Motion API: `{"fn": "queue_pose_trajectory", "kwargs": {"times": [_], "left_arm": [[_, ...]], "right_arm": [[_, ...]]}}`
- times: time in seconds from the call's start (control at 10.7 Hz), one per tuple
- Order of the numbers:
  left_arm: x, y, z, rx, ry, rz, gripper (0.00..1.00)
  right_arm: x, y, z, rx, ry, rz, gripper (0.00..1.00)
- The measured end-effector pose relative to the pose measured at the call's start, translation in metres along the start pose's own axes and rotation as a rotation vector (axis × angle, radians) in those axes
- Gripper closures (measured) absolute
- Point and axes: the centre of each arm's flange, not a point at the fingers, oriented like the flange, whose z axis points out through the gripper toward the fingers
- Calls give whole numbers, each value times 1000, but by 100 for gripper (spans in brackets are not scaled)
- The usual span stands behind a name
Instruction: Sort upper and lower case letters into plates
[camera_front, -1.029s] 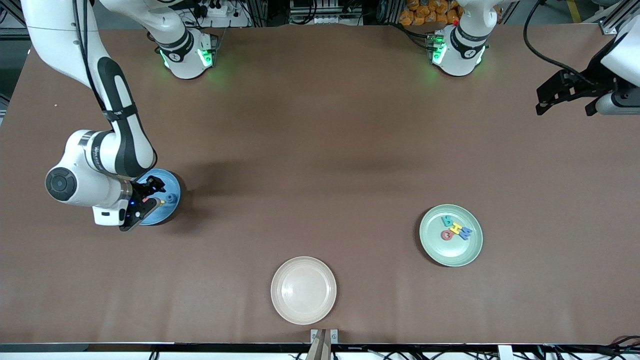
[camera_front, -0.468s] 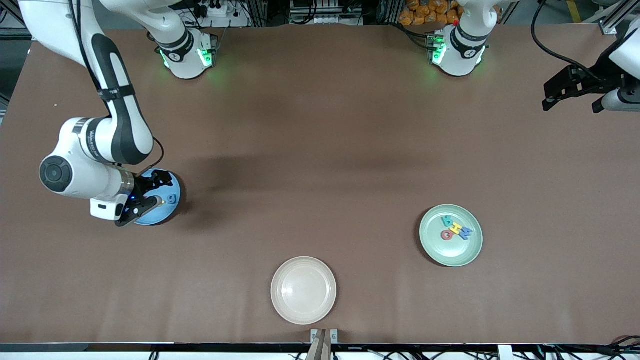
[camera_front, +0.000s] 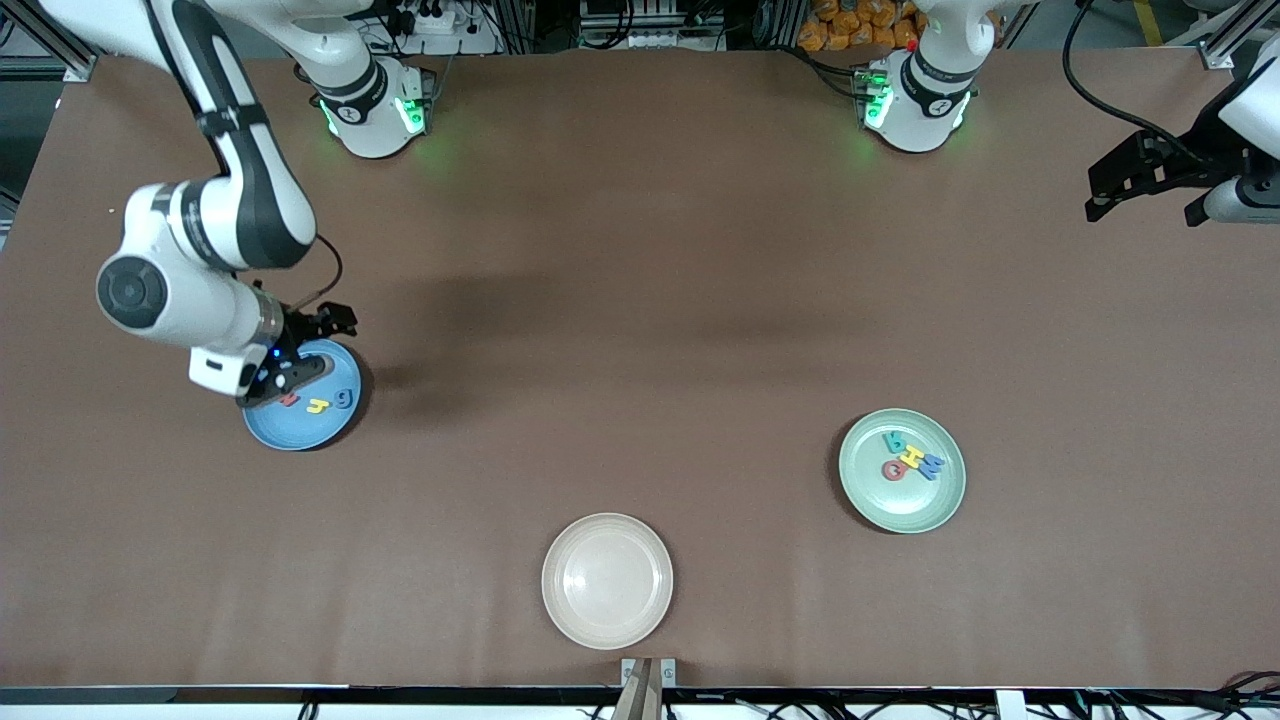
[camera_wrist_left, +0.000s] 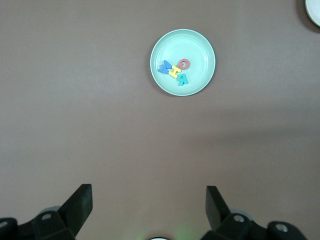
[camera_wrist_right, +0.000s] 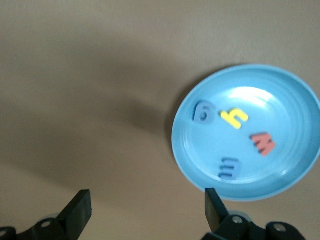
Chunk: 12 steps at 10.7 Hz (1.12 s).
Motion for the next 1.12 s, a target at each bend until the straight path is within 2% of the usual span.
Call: {"fn": "queue_pose_trajectory", "kwargs": {"times": [0.28,0.47,0.56,0.84,1.12], "left_arm": [[0,0,0,0,0,0,0],[0,1,0,0,1,1,0],[0,2,0,0,1,3,0],[0,2,0,0,0,4,0],[0,0,0,0,0,0,0]], "right_arm": [[-31,1,-24,-24,36,35,0],[-28,2,-54,-47,99,119,0],[-23,3,-81,-54,130,174,0],[-20,2,-182,-58,180,289,0],[-38,34,-253,-75,284,368,0]]}}
